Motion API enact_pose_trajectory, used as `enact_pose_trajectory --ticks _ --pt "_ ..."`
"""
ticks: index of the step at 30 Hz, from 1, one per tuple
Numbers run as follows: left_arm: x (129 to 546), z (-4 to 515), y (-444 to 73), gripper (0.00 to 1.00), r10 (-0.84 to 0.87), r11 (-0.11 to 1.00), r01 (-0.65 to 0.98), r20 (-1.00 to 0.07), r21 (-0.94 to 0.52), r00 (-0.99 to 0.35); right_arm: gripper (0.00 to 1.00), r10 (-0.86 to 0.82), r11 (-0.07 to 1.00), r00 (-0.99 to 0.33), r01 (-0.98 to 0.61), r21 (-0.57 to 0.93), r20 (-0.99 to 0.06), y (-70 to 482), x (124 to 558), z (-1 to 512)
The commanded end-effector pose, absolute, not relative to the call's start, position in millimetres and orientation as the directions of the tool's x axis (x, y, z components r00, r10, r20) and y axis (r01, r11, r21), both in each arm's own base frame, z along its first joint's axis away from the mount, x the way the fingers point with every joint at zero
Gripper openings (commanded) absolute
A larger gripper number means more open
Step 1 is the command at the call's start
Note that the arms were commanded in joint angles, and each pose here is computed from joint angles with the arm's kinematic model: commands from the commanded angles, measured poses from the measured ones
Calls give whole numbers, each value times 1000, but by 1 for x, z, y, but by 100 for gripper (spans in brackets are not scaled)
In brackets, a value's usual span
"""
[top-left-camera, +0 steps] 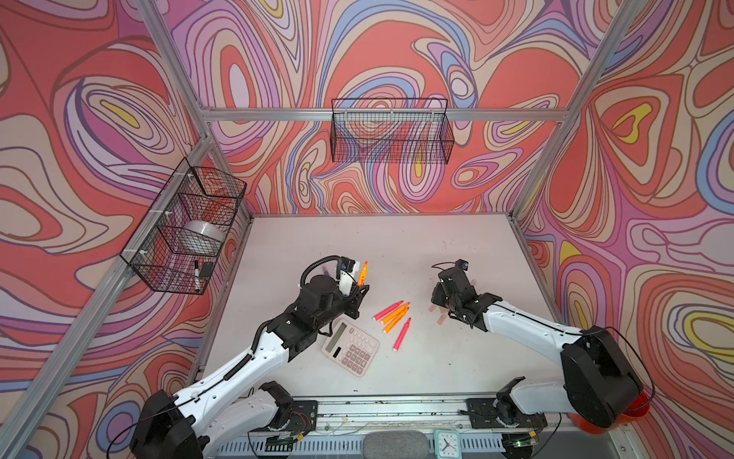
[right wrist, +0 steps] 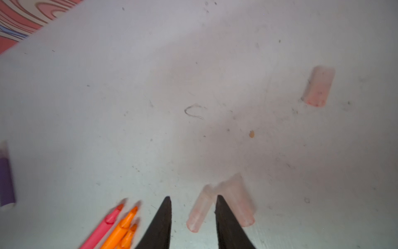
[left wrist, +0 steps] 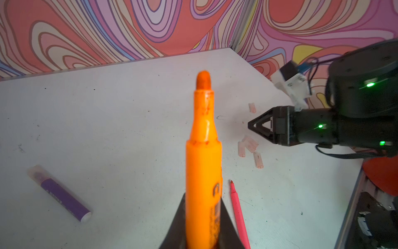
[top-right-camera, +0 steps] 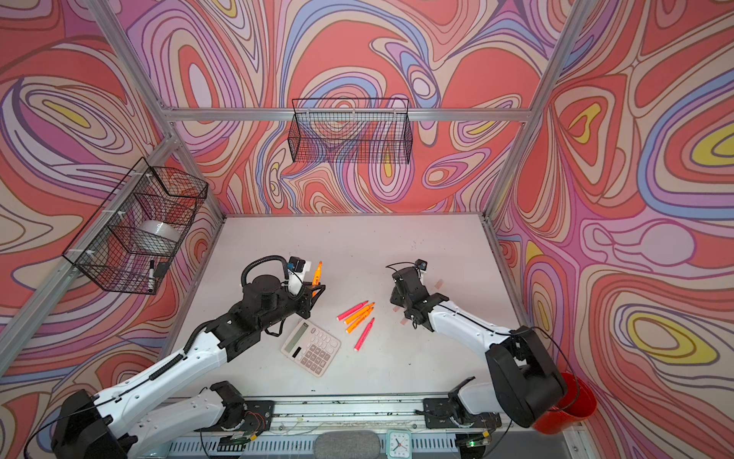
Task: Insert the pens into the pen caps
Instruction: 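Grasp a translucent pink cap with the right gripper and lift it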
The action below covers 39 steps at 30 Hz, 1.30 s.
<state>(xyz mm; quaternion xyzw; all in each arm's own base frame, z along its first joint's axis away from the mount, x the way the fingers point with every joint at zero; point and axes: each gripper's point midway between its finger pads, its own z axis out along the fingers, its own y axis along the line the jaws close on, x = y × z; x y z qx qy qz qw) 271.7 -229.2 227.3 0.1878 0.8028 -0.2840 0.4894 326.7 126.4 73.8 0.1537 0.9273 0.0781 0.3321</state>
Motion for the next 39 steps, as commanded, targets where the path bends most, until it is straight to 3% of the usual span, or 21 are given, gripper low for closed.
enact_pose_trajectory --ticks 1,13,39 --pt "261 229 -241 0 -4 707 622 -881 -337 -474 32 293 956 -764 220 195 -575 119 319 66" --pt "266 233 -249 0 2 697 627 -873 -349 -488 20 291 956 -773 248 155 -563 104 313 56" --pt "270 234 -257 0 7 680 639 -868 -360 -497 26 329 941 -799 323 102 -504 93 320 23"
